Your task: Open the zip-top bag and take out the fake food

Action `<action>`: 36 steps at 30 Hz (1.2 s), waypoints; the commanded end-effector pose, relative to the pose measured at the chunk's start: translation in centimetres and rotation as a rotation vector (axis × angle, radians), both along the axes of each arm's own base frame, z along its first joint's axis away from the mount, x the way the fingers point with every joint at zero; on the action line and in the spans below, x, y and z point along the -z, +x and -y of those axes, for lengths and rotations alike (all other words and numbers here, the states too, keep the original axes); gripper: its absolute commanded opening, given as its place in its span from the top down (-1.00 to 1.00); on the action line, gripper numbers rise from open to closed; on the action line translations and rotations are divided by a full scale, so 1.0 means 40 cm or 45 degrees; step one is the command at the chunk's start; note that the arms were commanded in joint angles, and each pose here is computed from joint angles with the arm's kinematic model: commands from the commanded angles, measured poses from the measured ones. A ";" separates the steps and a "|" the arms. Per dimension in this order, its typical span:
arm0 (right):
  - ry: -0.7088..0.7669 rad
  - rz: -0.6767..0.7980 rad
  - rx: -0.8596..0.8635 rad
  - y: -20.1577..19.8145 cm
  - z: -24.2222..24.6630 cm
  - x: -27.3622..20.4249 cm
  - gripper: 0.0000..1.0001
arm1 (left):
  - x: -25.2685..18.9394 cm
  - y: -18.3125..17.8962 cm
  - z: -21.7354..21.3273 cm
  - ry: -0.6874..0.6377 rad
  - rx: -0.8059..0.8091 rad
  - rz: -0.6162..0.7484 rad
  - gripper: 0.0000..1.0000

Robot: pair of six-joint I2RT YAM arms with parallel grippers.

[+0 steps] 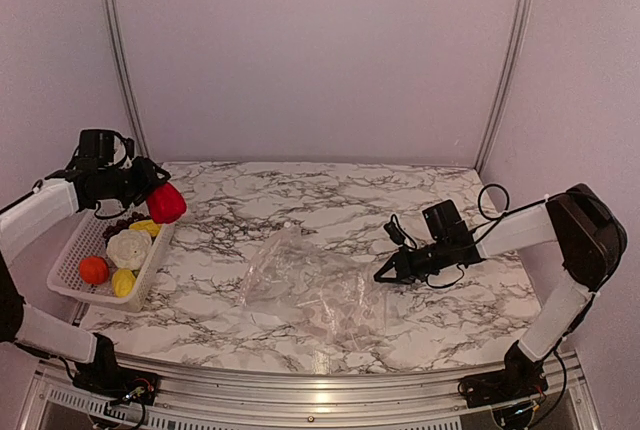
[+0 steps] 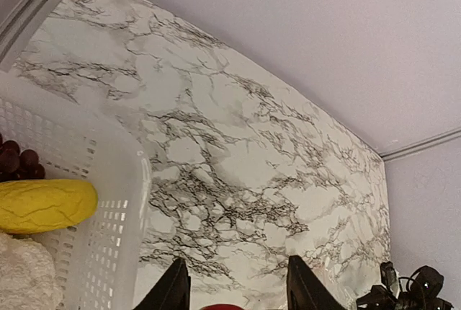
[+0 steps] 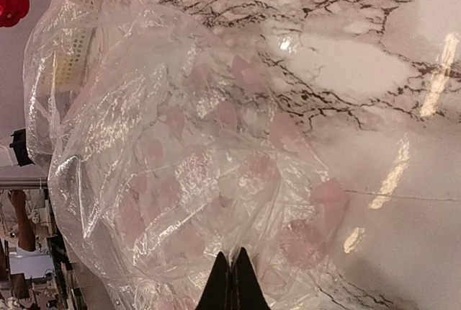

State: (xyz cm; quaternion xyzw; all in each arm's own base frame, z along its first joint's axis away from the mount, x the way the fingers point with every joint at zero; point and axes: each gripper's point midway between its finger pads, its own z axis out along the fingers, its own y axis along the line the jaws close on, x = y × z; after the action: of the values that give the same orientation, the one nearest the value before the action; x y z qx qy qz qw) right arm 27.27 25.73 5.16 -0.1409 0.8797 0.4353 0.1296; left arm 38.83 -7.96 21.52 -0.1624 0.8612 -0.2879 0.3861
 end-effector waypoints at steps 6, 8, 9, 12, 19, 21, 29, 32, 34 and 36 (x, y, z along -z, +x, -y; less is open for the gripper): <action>-0.034 0.069 -0.048 0.033 -0.002 -0.032 1.00 | 0.080 -0.027 -0.268 0.106 -0.347 -0.234 0.35; -0.045 0.070 -0.060 0.036 -0.004 -0.031 1.00 | 0.095 -0.009 -0.298 0.094 -0.383 -0.246 0.33; -0.049 0.071 -0.067 0.038 -0.004 -0.031 1.00 | 0.103 0.000 -0.318 0.087 -0.405 -0.256 0.32; -0.059 0.086 -0.084 0.042 -0.005 -0.037 1.00 | 0.145 0.018 -0.365 0.086 -0.449 -0.327 0.26; -0.092 0.121 -0.096 0.051 -0.001 -0.051 1.00 | 0.221 0.030 -0.464 0.048 -0.536 -0.438 -0.11; -0.093 0.129 -0.097 0.052 0.000 -0.056 1.00 | 0.227 0.036 -0.466 0.011 -0.513 -0.446 -0.38; -0.117 0.207 -0.096 0.075 0.001 -0.093 1.00 | 0.057 0.059 -0.417 0.065 -0.371 -0.178 -0.83; -0.103 0.233 -0.095 0.086 -0.005 -0.111 1.00 | -0.002 0.054 -0.358 0.067 -0.266 -0.087 -0.87; -0.094 0.254 -0.100 0.095 -0.011 -0.124 1.00 | -0.017 0.051 -0.273 0.025 -0.137 -0.039 -0.87; -0.083 0.273 -0.109 0.102 -0.017 -0.137 1.00 | -0.021 0.045 -0.177 -0.009 -0.001 -0.008 -0.87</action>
State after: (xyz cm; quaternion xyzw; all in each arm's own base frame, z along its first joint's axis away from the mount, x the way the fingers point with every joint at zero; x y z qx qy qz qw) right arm 29.83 26.09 8.13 -0.2120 0.8796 0.3932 0.1634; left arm 40.86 5.65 20.31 -0.2630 0.8614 -0.2197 0.3750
